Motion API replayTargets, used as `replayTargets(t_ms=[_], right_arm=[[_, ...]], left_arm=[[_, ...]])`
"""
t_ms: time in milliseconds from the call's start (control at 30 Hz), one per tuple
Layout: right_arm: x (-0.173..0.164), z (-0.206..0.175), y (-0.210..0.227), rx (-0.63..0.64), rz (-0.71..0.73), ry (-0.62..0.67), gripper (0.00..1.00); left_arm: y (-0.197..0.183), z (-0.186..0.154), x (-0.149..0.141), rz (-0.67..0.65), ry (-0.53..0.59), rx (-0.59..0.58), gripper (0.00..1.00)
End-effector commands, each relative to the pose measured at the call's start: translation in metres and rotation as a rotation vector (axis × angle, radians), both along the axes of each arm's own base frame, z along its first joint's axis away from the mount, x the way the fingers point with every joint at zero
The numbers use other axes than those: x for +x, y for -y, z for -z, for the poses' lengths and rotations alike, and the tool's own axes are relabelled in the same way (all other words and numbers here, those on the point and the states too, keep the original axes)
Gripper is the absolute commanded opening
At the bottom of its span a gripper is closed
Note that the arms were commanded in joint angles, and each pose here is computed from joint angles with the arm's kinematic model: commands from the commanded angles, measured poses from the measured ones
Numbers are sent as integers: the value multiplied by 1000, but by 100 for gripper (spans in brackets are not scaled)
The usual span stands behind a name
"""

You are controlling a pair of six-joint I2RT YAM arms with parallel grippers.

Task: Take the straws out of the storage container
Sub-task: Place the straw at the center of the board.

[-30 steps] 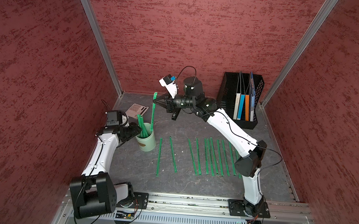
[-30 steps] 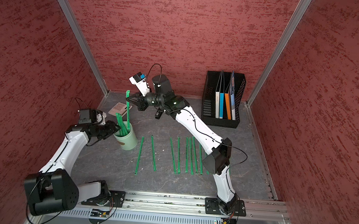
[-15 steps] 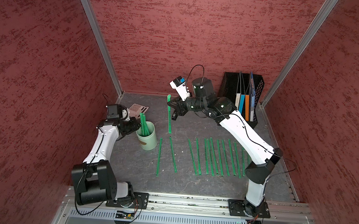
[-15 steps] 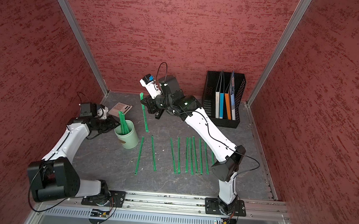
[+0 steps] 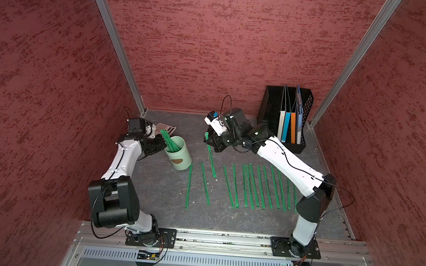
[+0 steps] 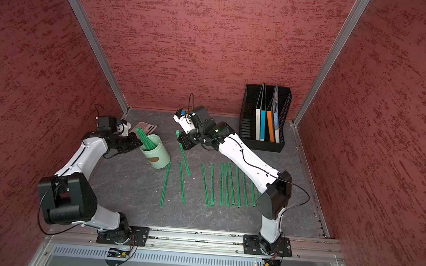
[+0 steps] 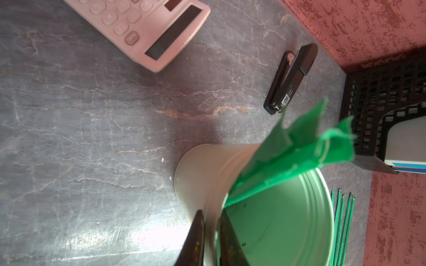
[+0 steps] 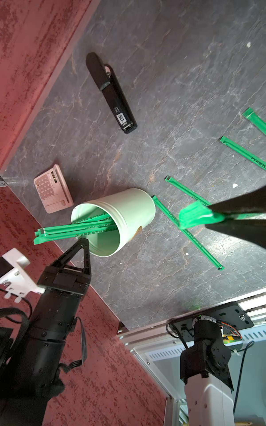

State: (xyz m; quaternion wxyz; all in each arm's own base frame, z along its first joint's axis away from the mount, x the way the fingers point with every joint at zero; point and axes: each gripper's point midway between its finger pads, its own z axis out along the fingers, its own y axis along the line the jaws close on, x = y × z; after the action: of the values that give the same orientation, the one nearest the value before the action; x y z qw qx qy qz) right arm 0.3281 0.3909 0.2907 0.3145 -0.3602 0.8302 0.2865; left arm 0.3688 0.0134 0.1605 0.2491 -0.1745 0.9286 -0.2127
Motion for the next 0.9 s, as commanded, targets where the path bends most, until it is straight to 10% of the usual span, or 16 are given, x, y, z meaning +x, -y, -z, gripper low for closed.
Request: replayTargets(t_ms=[0, 867], right_arm=[[4, 17, 10, -43, 35, -31, 2], [-1, 187, 32, -188, 237, -567, 2]], left_arm=[[-6, -15, 0, 13, 19, 39, 14], [-7, -63, -14, 45, 96, 115, 19]])
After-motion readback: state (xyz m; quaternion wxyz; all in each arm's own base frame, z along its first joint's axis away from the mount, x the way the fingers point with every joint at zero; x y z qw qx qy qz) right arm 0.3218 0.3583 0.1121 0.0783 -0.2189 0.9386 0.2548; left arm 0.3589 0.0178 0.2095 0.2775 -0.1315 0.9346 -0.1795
